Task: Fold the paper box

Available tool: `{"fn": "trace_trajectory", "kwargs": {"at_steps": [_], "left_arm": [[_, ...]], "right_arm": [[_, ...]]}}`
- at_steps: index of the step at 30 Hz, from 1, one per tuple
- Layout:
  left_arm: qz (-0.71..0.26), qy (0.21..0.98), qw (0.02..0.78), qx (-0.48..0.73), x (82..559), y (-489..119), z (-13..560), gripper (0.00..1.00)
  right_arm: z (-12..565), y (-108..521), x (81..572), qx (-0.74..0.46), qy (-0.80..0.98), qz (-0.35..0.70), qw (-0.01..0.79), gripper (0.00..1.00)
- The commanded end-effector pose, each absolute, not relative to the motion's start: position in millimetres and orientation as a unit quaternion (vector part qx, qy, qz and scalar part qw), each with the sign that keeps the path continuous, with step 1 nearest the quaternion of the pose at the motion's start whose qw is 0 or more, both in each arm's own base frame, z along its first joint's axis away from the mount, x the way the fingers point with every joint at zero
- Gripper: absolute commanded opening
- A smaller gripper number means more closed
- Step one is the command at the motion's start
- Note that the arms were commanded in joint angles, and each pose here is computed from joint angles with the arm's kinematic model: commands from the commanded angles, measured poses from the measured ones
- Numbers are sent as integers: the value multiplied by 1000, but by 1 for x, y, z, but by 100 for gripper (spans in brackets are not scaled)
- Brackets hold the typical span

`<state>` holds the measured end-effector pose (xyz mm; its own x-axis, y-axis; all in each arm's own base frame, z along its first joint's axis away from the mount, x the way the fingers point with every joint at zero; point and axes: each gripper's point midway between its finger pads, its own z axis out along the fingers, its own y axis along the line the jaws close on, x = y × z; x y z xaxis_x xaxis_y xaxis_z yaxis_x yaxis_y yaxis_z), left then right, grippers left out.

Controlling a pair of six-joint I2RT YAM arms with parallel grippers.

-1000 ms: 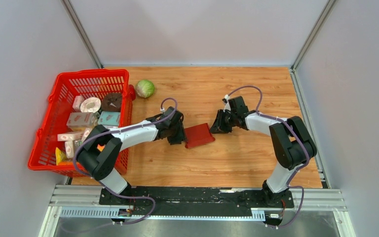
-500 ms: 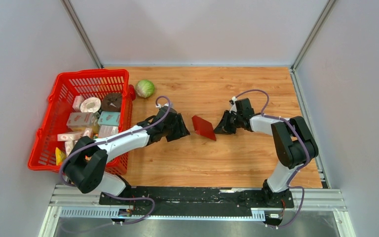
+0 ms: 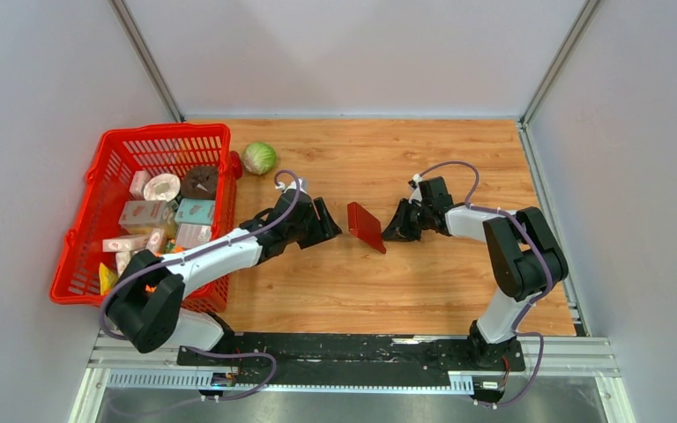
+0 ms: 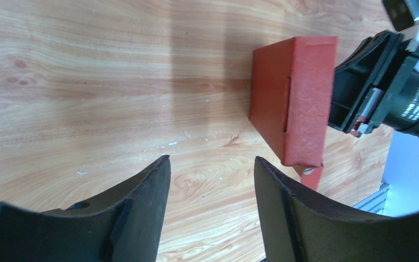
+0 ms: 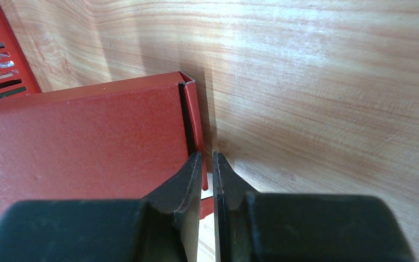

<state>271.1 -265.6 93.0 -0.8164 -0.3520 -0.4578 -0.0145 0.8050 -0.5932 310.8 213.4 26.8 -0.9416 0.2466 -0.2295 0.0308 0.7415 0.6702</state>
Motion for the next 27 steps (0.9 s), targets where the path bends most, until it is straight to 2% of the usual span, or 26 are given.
{"fn": "trace_trajectory", "kwargs": {"at_steps": [1, 2, 7, 10, 21, 25, 27], "left_arm": [[-302, 886, 336, -103, 282, -260, 131, 68], [-303, 883, 343, -106, 282, -258, 136, 73], [-341, 866, 358, -71, 293, -280, 168, 75], [-362, 868, 336, -50, 298, -300, 170, 75], [-353, 897, 262, -50, 308, -333, 125, 77], [-355, 900, 249, -54, 309, -338, 117, 67], [-351, 902, 243, -64, 307, -336, 115, 63]], "right_arm": [[23, 210, 315, 76, 924, 337, 163, 15], [24, 210, 315, 76, 923, 339, 164, 15], [25, 210, 316, 75, 923, 339, 166, 15], [26, 211, 316, 74, 923, 341, 164, 15], [27, 210, 315, 72, 922, 340, 168, 15], [28, 209, 316, 67, 923, 334, 176, 16], [31, 210, 315, 62, 925, 329, 178, 20]]}}
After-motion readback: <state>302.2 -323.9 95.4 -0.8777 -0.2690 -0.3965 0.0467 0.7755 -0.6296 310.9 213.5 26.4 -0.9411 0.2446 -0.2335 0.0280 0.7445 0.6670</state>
